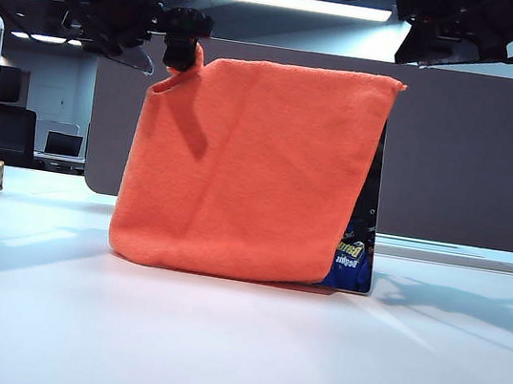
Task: Pick up the cloth from the table and use it to cover the mirror.
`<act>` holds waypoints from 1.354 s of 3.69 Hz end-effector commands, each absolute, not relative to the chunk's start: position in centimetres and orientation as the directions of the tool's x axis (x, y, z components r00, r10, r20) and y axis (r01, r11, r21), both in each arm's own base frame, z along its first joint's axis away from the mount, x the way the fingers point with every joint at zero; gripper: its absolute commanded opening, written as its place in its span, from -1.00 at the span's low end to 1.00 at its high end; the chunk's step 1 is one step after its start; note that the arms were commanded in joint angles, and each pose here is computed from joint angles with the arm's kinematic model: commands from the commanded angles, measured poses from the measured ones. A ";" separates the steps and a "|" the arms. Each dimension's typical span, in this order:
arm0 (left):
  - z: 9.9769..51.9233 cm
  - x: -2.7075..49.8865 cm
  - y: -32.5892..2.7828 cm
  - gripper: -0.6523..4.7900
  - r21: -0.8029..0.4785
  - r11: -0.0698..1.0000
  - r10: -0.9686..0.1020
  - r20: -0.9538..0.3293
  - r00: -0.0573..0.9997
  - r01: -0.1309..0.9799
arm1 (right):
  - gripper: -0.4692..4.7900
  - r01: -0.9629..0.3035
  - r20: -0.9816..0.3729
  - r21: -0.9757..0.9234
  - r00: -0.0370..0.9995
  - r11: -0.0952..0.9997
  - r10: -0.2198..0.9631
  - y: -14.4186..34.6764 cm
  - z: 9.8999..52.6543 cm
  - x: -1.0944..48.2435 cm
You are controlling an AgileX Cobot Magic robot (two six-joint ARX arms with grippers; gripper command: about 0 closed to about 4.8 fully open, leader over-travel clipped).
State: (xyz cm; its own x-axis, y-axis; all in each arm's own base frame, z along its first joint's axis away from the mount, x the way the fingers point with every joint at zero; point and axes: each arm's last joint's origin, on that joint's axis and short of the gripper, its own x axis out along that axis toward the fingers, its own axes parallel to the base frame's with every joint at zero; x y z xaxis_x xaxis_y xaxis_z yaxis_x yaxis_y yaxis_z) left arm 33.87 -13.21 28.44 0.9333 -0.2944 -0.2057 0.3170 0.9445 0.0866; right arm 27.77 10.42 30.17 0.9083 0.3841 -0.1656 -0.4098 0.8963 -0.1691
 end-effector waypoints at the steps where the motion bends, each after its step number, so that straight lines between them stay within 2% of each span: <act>1: 29.1 33.9 -13.3 -0.71 0.009 0.950 -0.308 -0.154 0.939 0.313 | -0.21 -0.471 -0.178 -0.153 0.878 0.869 0.445 10.6 30.2 27.6; 2: 29.1 33.7 -13.7 -0.72 0.009 0.946 -0.319 -0.155 0.935 0.324 | -0.10 -0.470 -0.176 -0.157 0.879 0.869 0.444 11.0 29.2 28.7; 4: 29.1 33.7 -13.7 -0.72 0.009 0.946 -0.318 -0.155 0.935 0.324 | -0.12 -0.465 -0.170 -0.158 0.882 0.871 0.440 11.1 28.8 29.1; 5: 29.1 33.7 -13.7 -0.71 0.009 0.946 -0.319 -0.157 0.935 0.324 | -0.58 -0.465 -0.170 -0.158 0.882 0.871 0.440 11.1 28.8 29.1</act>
